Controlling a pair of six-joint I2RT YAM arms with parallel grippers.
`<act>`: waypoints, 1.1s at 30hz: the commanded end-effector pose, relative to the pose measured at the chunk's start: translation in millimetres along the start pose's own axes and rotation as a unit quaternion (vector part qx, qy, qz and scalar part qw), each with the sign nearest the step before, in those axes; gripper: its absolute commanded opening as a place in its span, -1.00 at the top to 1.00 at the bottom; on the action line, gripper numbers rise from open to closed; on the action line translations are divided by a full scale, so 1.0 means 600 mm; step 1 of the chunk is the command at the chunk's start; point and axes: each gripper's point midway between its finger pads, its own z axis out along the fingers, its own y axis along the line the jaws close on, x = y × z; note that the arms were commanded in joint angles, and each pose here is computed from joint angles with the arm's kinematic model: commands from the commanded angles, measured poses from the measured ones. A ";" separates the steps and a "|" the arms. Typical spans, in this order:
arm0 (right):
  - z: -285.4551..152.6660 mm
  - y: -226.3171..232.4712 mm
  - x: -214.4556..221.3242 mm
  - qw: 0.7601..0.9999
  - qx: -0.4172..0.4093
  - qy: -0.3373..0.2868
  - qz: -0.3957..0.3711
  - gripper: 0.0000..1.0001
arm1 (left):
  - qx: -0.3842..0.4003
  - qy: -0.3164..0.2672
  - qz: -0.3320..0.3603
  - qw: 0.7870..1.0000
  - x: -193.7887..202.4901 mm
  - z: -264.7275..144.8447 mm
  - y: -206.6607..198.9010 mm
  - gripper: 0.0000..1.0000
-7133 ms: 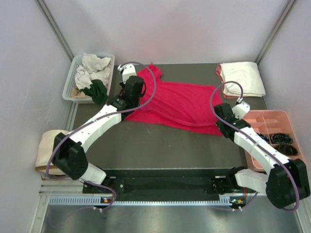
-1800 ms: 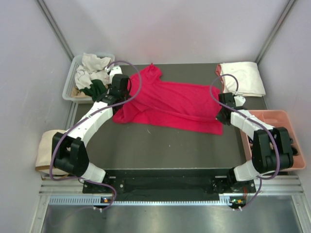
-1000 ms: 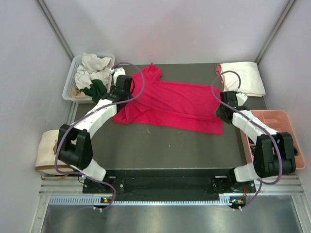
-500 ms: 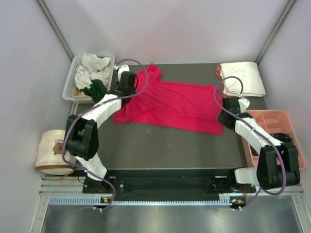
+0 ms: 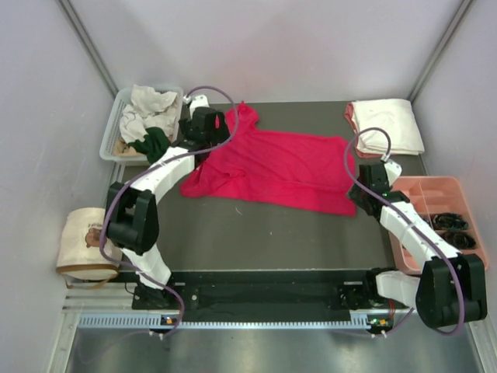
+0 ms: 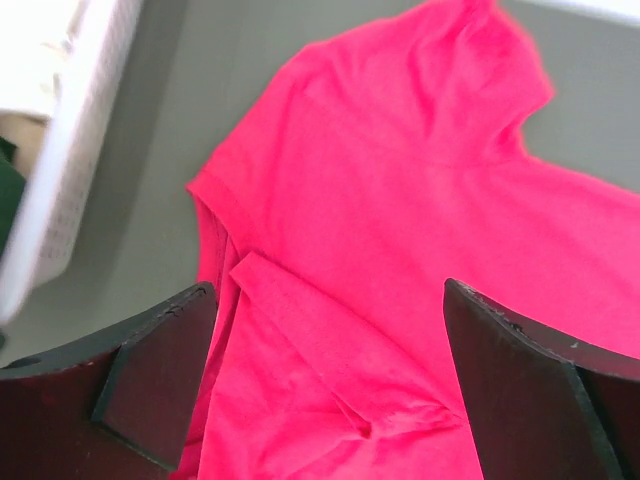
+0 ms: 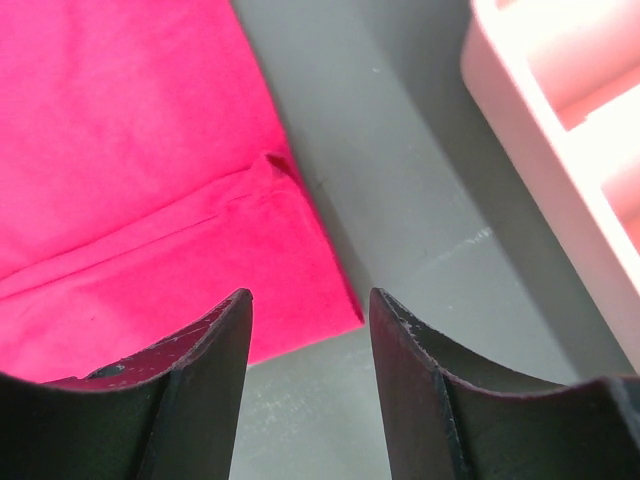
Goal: Fold and stack the t-shirts
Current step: Fold the flattened tshirt in 1/3 of the way
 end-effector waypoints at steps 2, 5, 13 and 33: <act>-0.038 0.087 -0.028 0.993 -0.093 -0.040 -0.054 -0.04 | 0.063 -0.126 -0.057 0.988 -0.150 -0.134 -0.013 -0.98; -0.063 0.176 -0.017 0.979 -0.169 -0.035 -0.104 -0.04 | 0.072 -0.114 -0.063 0.989 -0.118 -0.177 -0.003 -0.98; -0.062 0.368 0.073 0.925 -0.276 0.001 -0.261 -0.04 | 0.033 -0.083 -0.104 0.991 -0.008 -0.268 0.088 -0.98; -0.023 0.663 0.178 0.783 -0.400 0.038 -0.475 -0.08 | -0.016 -0.052 -0.121 0.991 0.079 -0.347 0.183 -0.98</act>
